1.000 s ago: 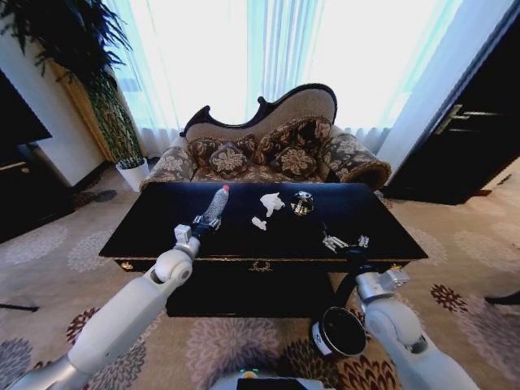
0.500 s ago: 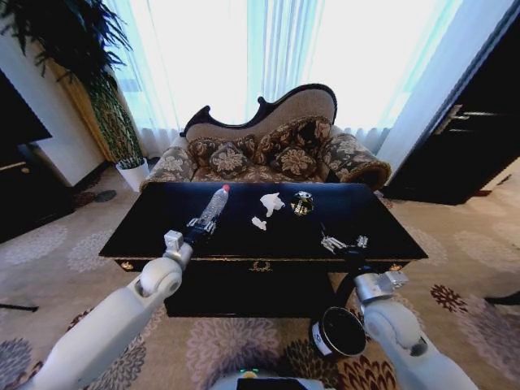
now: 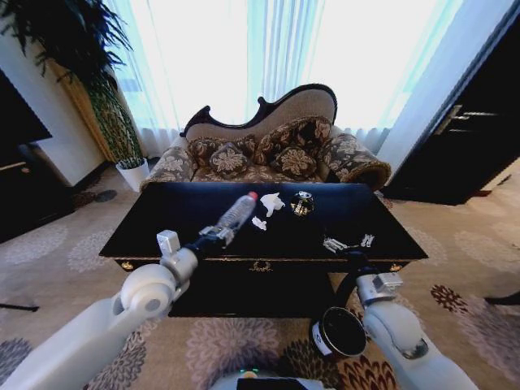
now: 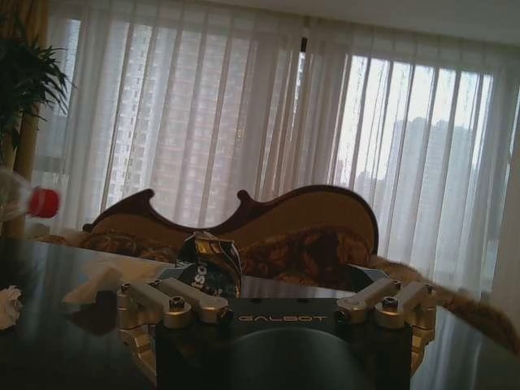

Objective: Move to the front of the table and place the trash on the table into the trash bin.

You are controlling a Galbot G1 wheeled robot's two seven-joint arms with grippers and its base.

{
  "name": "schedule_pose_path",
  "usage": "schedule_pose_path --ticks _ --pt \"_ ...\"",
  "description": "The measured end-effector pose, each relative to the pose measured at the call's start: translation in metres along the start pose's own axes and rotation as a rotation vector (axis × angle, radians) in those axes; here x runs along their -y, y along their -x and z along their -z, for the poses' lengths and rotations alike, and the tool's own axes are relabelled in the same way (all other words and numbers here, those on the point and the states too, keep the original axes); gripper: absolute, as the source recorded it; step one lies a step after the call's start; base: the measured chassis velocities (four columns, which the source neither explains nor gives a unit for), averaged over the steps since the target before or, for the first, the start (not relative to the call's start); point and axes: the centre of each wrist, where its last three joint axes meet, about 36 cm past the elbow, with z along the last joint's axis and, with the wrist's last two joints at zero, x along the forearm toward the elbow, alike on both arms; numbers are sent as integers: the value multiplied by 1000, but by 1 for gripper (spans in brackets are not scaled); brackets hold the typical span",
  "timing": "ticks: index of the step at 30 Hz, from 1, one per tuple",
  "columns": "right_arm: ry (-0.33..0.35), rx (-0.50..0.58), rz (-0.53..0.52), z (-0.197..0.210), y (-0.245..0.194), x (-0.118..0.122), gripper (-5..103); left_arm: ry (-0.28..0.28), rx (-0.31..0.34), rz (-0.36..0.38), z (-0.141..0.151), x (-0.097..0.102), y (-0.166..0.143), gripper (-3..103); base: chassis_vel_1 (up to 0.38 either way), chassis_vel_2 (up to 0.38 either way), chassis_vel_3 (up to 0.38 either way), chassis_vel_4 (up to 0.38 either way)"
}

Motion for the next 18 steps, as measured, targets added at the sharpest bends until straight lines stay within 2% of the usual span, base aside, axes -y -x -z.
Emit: schedule_pose_path --ticks 1,3,4,6,8,9,11,12,15,17,18 --pt "-30 16 2 0 0 0 100 -34 -9 -23 3 4 1 36 0 0 0 0" --pt "-41 22 4 0 0 0 100 -49 -13 -32 4 6 1 36 0 0 0 0" --pt "-88 48 11 -1 -1 -1 100 -105 -28 -78 11 14 2 36 0 0 0 0" --pt "-140 92 20 -3 -3 -1 100 -157 -37 -123 19 23 4 36 0 0 0 0" --pt "-155 106 22 -4 -4 -1 100 -176 -40 -133 21 27 4 36 0 0 0 0" --pt "-191 136 26 -6 -4 -1 100 -223 -46 -151 25 35 7 36 0 0 0 0" --pt "-250 180 31 -8 -4 0 100 -273 -56 -171 27 44 11 36 0 0 0 0" --pt "-250 180 31 -8 -4 0 100 -273 -56 -171 27 44 11 36 0 0 0 0" --pt "-375 268 46 -11 -3 3 100 -321 -80 -202 22 57 17 36 0 0 0 0" --pt "-435 309 55 -12 -2 4 100 -336 -97 -223 17 62 20 36 0 0 0 0" --pt "-435 309 55 -12 -2 4 100 -336 -97 -223 17 62 20 36 0 0 0 0"
